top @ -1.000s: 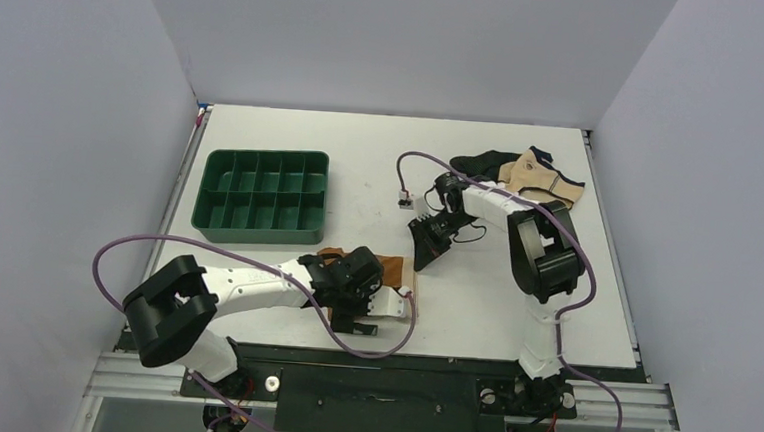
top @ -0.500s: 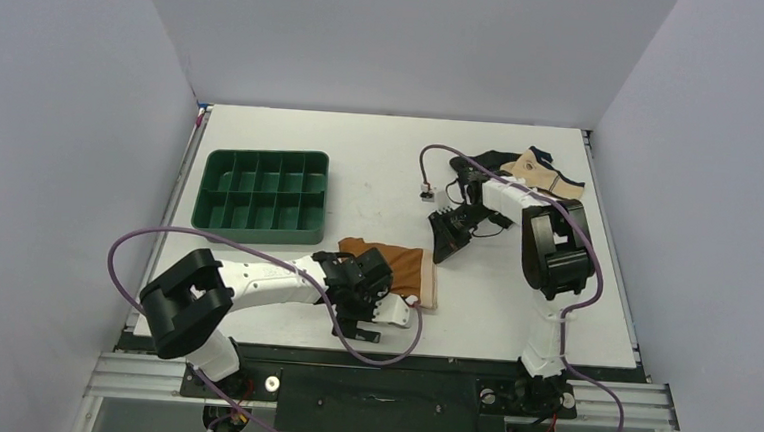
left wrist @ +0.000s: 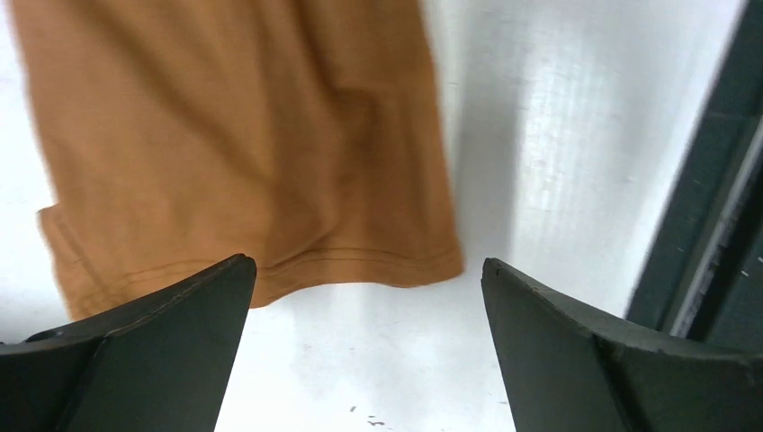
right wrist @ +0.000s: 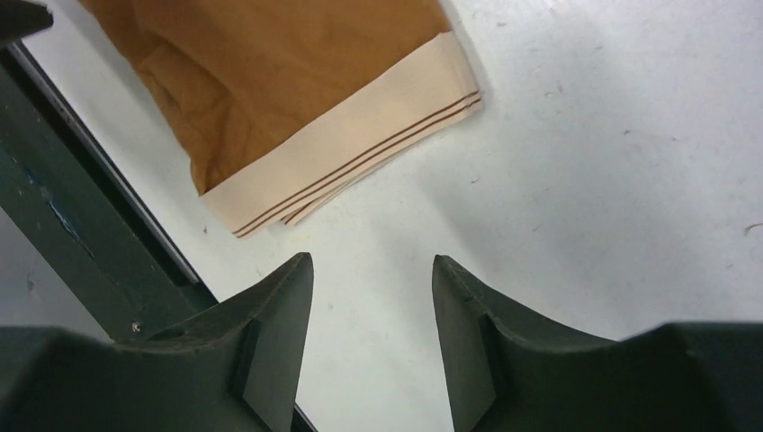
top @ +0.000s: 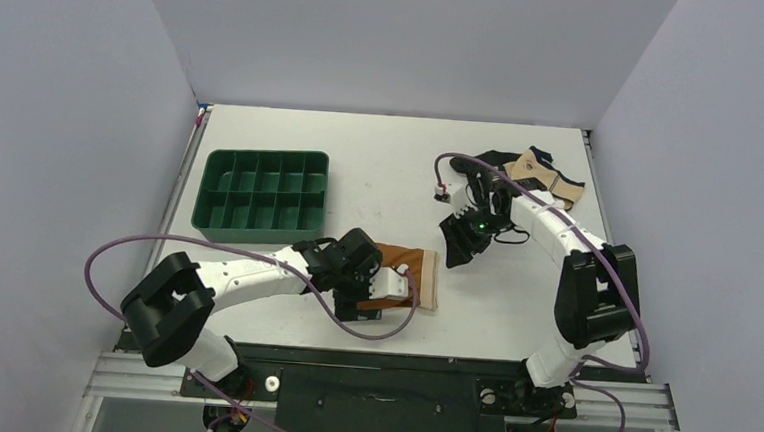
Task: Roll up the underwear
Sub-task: Fold the underwear at the center of the board.
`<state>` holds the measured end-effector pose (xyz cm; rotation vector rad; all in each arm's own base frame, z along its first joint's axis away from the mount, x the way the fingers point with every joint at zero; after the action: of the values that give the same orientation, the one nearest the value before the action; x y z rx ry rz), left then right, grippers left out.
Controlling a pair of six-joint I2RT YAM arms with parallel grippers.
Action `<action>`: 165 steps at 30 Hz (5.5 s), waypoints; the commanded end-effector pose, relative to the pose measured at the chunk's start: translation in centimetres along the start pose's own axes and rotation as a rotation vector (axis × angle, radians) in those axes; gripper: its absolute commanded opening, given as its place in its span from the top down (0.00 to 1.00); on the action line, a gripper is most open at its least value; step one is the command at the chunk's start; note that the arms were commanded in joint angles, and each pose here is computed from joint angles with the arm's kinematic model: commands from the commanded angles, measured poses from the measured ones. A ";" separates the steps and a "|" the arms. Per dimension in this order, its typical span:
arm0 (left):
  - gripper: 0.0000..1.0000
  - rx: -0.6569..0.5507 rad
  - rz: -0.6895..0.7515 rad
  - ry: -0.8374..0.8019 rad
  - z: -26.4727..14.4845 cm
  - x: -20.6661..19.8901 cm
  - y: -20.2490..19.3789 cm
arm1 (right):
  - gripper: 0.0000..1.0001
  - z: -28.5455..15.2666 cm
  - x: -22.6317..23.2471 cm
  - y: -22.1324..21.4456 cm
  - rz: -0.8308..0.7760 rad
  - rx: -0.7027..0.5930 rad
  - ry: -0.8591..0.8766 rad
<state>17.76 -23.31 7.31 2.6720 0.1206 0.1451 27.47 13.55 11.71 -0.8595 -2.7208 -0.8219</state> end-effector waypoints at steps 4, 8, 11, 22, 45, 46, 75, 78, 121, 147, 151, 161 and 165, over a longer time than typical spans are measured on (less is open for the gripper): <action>0.03 -0.163 -0.103 0.097 -0.7 2.4 2.9 | 0.51 -1.1 1.6 -1.7 -0.060 -0.021 -0.011; 0.03 -0.181 -0.103 0.092 -0.5 2.0 4.6 | 0.51 -1.7 1.7 -2.3 -0.042 -0.040 -0.023; 0.02 -0.160 -0.085 0.113 0.3 1.8 5.3 | 0.52 -2.2 1.7 -3.0 -0.019 -0.053 -0.030; 0.19 -0.077 -0.037 0.155 3.8 1.6 5.9 | 0.54 -3.8 2.0 -5.2 0.008 -0.064 -0.051; 1.00 -0.053 -0.254 -0.239 3.2 1.4 6.6 | 0.54 -3.5 2.4 -4.6 -0.026 -0.096 0.039; 1.00 -0.081 -0.284 -0.308 2.9 1.2 7.1 | 0.54 -3.5 2.7 -4.5 -0.031 -0.109 0.059; 1.00 -0.203 -0.845 -0.974 1.5 7.7 7.6 | 0.35 -1.6 5.4 0.8 -0.480 -0.182 -0.242; 1.00 -0.191 -0.851 -0.974 1.7 7.7 7.3 | 0.34 -1.2 5.9 1.3 -0.532 -0.161 -0.282; 1.00 -0.169 -0.847 -1.046 1.4 7.0 7.0 | 0.85 6.7 6.3 0.6 -0.722 0.062 -0.364; 0.13 -0.178 -0.722 -0.684 -0.4 8.6 6.1 | 1.00 4.9 8.7 -2.5 -0.463 0.171 -0.139; 0.09 -0.181 -0.730 -0.636 -1.4 9.0 5.0 | 1.00 4.4 8.6 -2.2 -0.420 0.159 -0.100; 0.03 -0.248 -0.732 -0.289 -3.3 9.6 1.5 | 1.00 4.4 8.1 -2.0 -0.337 0.166 -0.025; 0.03 -0.295 -0.719 -0.033 -4.4 10.3 0.7 | 1.00 4.7 7.7 -1.6 -0.294 0.181 0.017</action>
<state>24.22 -20.77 10.31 2.2585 0.9645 -0.5238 19.54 17.91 8.84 -0.3824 -2.9622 -0.5684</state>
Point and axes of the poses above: each gripper's point midway between its finger pads, its own z axis out along the fingers, its own x axis along the line the jaws close on, y = z × x, the point moved 4 cm from there along -z, back along the fingers, and after that the axes turned 6 degrees about -z, right-handed, at the moved point
